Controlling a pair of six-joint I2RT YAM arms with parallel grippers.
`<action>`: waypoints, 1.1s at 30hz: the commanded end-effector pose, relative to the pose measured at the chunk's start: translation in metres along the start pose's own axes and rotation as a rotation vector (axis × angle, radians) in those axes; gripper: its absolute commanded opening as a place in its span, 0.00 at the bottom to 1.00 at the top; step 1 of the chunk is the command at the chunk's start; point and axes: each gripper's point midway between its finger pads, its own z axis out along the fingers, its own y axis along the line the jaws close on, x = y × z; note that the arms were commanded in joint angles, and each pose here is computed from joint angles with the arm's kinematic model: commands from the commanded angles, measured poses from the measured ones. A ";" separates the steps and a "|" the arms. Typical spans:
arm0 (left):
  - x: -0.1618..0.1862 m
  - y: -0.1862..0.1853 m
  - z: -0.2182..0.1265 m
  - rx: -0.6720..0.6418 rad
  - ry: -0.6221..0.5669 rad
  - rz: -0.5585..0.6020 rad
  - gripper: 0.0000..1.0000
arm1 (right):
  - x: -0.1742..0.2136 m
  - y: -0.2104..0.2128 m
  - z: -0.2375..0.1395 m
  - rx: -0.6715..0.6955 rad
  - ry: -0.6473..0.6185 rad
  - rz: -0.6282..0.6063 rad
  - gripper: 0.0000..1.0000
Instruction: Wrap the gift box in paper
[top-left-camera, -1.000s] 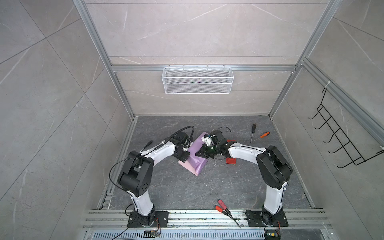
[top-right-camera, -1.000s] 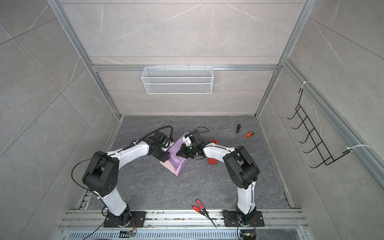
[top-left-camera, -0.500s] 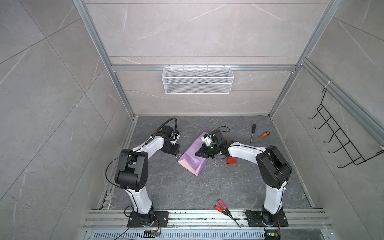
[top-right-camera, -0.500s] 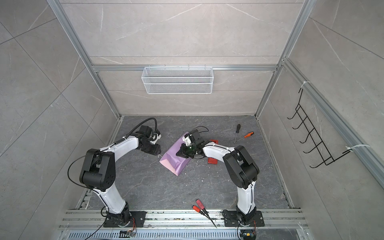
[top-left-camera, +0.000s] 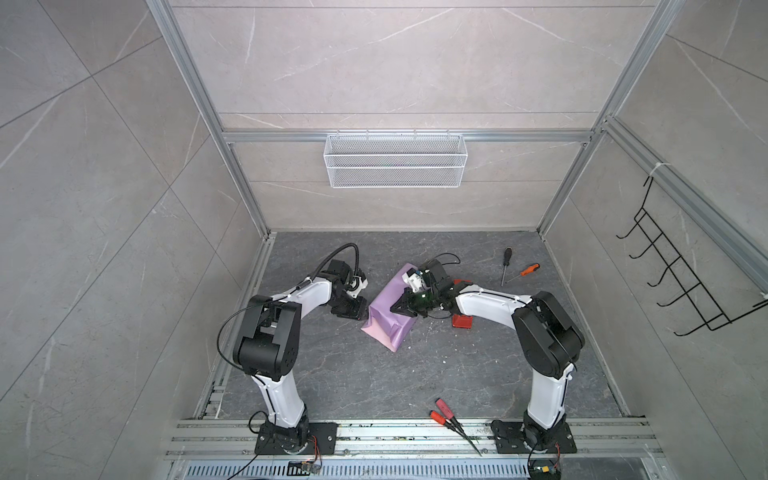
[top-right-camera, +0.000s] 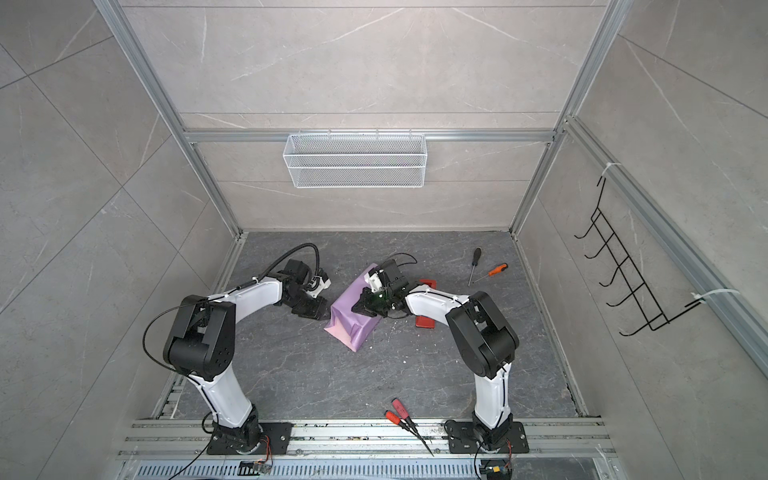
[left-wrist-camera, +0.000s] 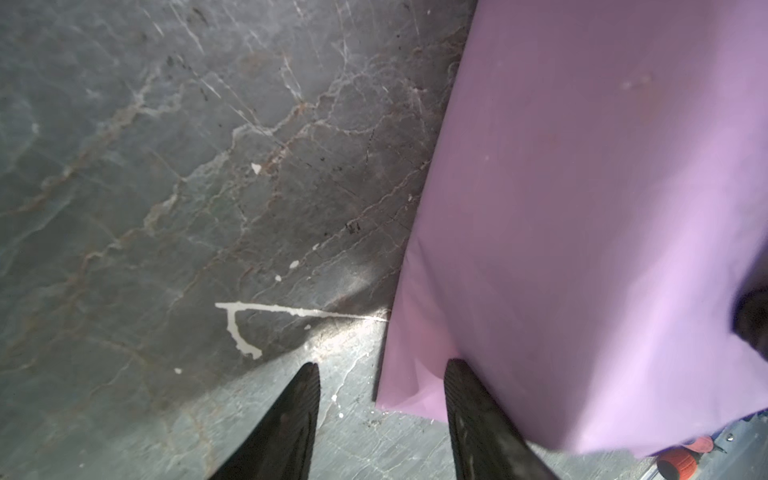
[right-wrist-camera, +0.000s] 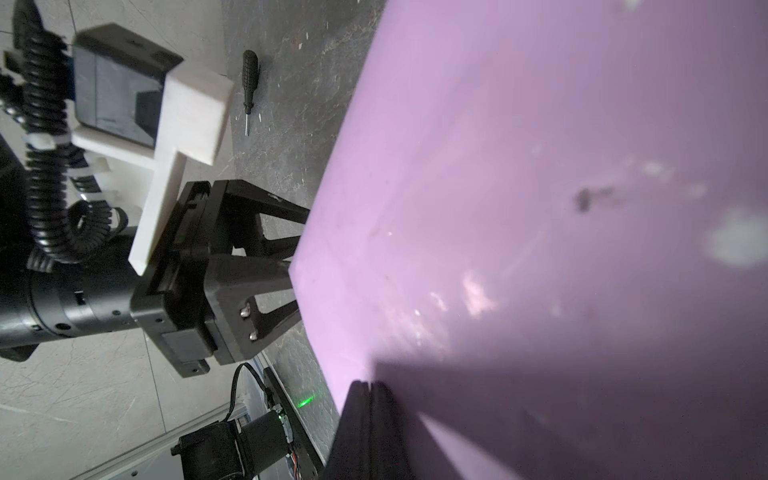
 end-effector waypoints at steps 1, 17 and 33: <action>-0.010 -0.016 -0.008 0.067 -0.058 -0.018 0.53 | 0.050 -0.053 0.023 0.172 0.164 0.108 0.00; -0.001 -0.024 0.010 0.156 -0.051 -0.239 0.48 | 0.053 -0.045 0.020 0.163 0.155 0.104 0.00; 0.000 -0.045 0.001 0.280 -0.070 -0.353 0.13 | 0.052 -0.046 0.022 0.169 0.158 0.089 0.00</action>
